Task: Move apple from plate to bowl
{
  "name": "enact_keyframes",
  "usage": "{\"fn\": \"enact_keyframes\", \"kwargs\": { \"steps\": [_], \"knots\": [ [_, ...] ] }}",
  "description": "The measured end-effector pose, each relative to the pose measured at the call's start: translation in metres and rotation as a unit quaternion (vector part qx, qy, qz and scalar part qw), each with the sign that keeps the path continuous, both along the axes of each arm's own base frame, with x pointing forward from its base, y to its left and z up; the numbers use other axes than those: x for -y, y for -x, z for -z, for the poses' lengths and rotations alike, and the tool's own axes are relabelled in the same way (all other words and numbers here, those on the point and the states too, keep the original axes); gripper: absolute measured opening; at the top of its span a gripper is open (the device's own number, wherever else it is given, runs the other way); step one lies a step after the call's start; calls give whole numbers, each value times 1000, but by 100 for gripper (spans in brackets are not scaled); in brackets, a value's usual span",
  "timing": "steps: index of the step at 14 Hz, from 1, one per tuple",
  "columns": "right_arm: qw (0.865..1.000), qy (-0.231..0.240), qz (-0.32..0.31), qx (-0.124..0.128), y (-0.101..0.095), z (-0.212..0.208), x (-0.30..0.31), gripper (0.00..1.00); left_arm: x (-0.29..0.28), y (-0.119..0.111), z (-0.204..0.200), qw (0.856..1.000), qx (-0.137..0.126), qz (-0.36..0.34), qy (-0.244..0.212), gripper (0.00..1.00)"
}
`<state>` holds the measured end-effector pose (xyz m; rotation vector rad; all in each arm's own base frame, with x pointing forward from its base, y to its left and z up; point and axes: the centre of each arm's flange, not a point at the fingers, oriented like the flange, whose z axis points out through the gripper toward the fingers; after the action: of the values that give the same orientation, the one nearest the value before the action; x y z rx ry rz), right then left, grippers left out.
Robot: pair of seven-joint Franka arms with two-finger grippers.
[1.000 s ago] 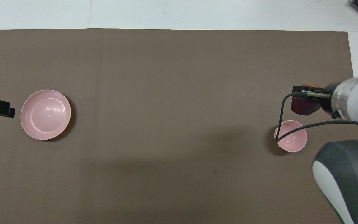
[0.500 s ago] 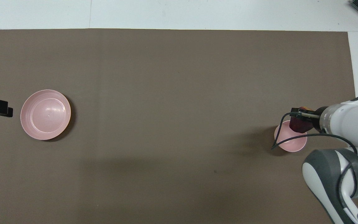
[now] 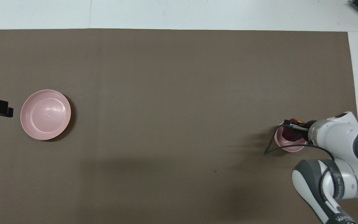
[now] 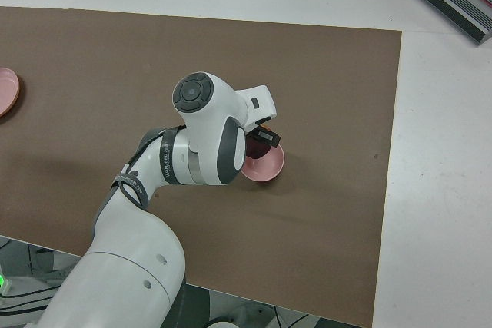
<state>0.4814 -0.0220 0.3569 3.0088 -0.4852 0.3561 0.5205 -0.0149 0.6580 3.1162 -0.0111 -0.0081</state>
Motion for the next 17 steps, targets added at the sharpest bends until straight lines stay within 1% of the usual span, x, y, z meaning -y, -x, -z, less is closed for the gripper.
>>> {"fn": "enact_keyframes", "kwargs": {
  "steps": [1,3,4,5,6,7,8,11,14,17],
  "knots": [
    [1000,-2,2,0,1,9,2,77,0,0,0,1000,0,0,0,100],
    [1000,-3,6,-5,0,19,6,73,0,0,0,1000,0,0,0,100],
    [1000,-4,11,-5,-1,20,5,74,0,0,0,1000,0,0,0,100],
    [1000,-5,16,-3,-2,18,3,81,0,0,0,1000,0,0,0,100],
    [1000,-4,18,-8,-5,12,2,93,0,0,0,1000,0,0,0,100],
    [1000,0,21,-22,-9,4,1,100,0,0,0,1000,0,0,0,100],
    [999,5,24,-40,-14,-10,1,100,0,0,0,1000,0,0,0,100],
    [997,9,14,-75,-34,-66,-6,100,0,0,0,1000,-1,0,0,100],
    [993,-30,-9,-110,-49,-118,-8,100,0,0,0,1000,-1,3,0,100],
    [990,-39,-17,-137,-65,-157,-4,100,-1,0,1,1000,-1,11,0,100]
  ]
}}
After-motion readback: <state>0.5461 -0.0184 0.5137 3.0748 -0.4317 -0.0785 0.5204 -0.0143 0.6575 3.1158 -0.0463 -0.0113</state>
